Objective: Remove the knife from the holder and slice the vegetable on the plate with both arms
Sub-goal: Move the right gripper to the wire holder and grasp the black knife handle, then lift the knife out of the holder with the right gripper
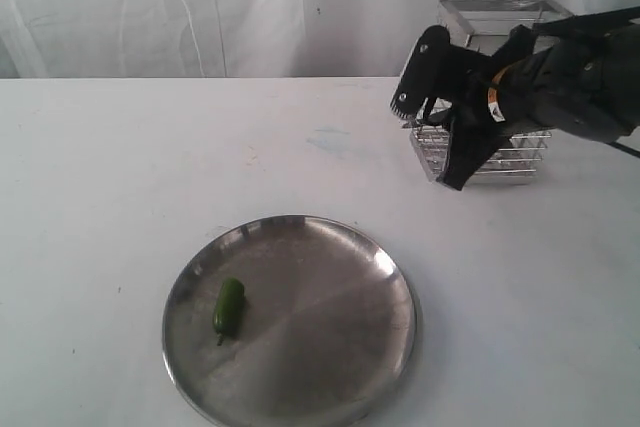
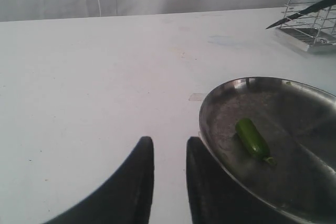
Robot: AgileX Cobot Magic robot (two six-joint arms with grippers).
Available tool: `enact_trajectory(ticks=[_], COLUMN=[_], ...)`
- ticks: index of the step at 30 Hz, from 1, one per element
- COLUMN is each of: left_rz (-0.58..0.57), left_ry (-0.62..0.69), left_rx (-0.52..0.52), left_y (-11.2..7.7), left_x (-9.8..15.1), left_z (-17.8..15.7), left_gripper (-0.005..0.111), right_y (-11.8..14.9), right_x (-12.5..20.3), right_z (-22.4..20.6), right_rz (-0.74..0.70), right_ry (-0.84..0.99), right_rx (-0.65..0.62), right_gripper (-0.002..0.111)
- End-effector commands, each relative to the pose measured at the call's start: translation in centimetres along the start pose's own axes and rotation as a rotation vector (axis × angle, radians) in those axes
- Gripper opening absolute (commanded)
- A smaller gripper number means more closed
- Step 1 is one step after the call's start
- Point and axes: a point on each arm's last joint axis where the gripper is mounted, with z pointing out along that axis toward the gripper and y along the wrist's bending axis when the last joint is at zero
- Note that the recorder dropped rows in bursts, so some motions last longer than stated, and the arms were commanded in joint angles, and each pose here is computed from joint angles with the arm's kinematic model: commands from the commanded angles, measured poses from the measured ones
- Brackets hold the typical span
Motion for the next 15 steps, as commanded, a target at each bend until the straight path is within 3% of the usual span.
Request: enact_trajectory(ticks=[1, 10, 15], left_rz=[-0.006, -0.006, -0.006], left_ry=[-0.003, -0.003, -0.003], left_rx=[0.003, 0.003, 0.003], left_y=[0.00, 0.00, 0.00], left_x=[0.15, 0.15, 0.15], left_z=[0.02, 0.02, 0.02], left_gripper=[0.028, 0.028, 0.028], right_y=[-1.17, -0.50, -0.48], right_x=[-0.33, 0.22, 0.11], right_z=[-1.34, -0.70, -0.86], right_rz=[0.191, 0.267, 0.428], right_ry=[-0.026, 0.035, 0.069], right_rx=[0.034, -0.003, -0.041], right_gripper=[0.000, 0.000, 0.000])
